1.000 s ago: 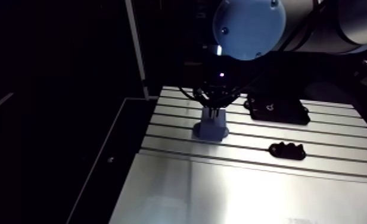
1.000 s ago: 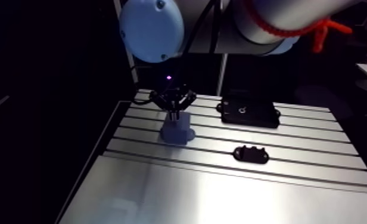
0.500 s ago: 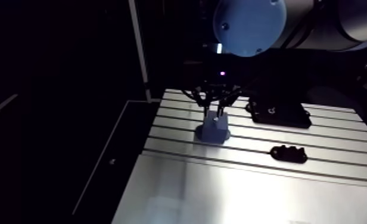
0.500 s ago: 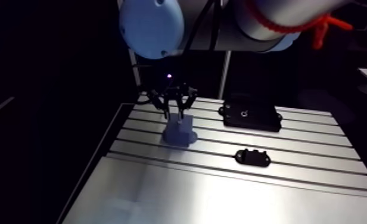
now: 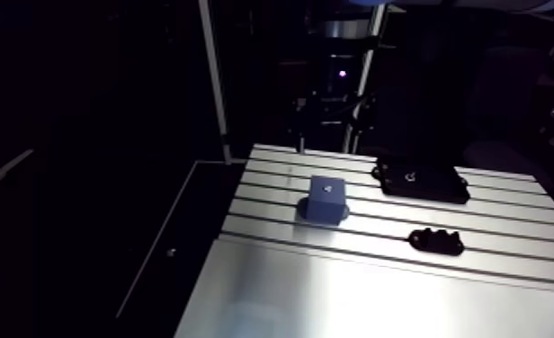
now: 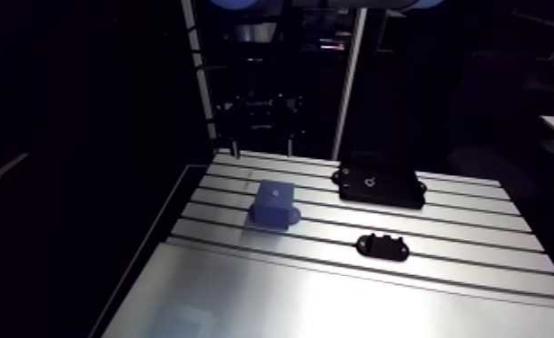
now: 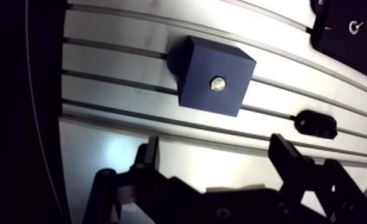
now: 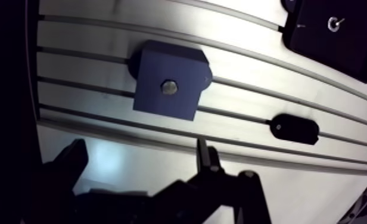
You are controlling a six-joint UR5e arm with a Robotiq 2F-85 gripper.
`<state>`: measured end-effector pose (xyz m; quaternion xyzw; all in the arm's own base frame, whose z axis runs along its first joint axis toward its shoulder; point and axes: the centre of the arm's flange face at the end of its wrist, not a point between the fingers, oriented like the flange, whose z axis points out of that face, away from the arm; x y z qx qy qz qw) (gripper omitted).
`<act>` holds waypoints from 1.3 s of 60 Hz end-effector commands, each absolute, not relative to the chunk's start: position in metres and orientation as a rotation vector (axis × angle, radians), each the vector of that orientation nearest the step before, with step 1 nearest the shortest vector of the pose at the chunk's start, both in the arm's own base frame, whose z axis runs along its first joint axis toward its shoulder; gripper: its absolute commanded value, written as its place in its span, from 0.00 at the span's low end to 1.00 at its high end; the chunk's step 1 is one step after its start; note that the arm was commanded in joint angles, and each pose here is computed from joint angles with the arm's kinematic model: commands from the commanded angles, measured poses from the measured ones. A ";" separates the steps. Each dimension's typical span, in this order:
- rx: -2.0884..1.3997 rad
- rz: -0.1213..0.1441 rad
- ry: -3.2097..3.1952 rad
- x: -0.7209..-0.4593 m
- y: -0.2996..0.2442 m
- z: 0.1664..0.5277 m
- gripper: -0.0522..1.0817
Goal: Pick up the M10 bolt and insert it into the hex recess until seated.
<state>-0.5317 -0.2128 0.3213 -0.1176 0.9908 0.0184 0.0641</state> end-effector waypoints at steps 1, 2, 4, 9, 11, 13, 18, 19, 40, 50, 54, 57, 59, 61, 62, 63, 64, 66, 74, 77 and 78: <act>-0.391 0.056 2.972 -0.534 -0.218 0.367 0.06; -0.401 0.053 2.969 -0.534 -0.218 0.373 0.06; -0.408 0.052 2.962 -0.533 -0.218 0.377 0.06; -0.411 0.053 2.958 -0.530 -0.214 0.386 0.06; -0.410 0.053 2.959 -0.529 -0.212 0.391 0.06; -0.408 0.052 2.962 -0.528 -0.210 0.394 0.06; -0.385 0.047 2.979 -0.531 -0.192 0.405 0.06; -0.369 0.044 2.987 -0.533 -0.181 0.409 0.06; -0.221 0.031 3.031 -0.547 -0.109 0.451 0.06; -0.177 0.019 3.028 -0.545 -0.098 0.465 0.06; -0.150 0.019 3.030 -0.546 -0.091 0.468 0.06; -0.137 0.019 3.032 -0.547 -0.088 0.469 0.06; -0.136 0.017 3.034 -0.546 -0.088 0.471 0.06; -0.132 0.017 3.036 -0.545 -0.088 0.473 0.06; -0.132 0.017 3.036 -0.545 -0.088 0.473 0.06; -0.127 0.017 3.043 -0.543 -0.088 0.476 0.06; -0.125 0.018 3.052 -0.541 -0.088 0.481 0.06; -0.125 0.019 3.058 -0.541 -0.088 0.485 0.06; -0.125 0.022 3.081 -0.538 -0.089 0.495 0.06; -0.126 0.022 3.098 -0.533 -0.089 0.503 0.06; -0.126 0.022 3.098 -0.533 -0.089 0.503 0.06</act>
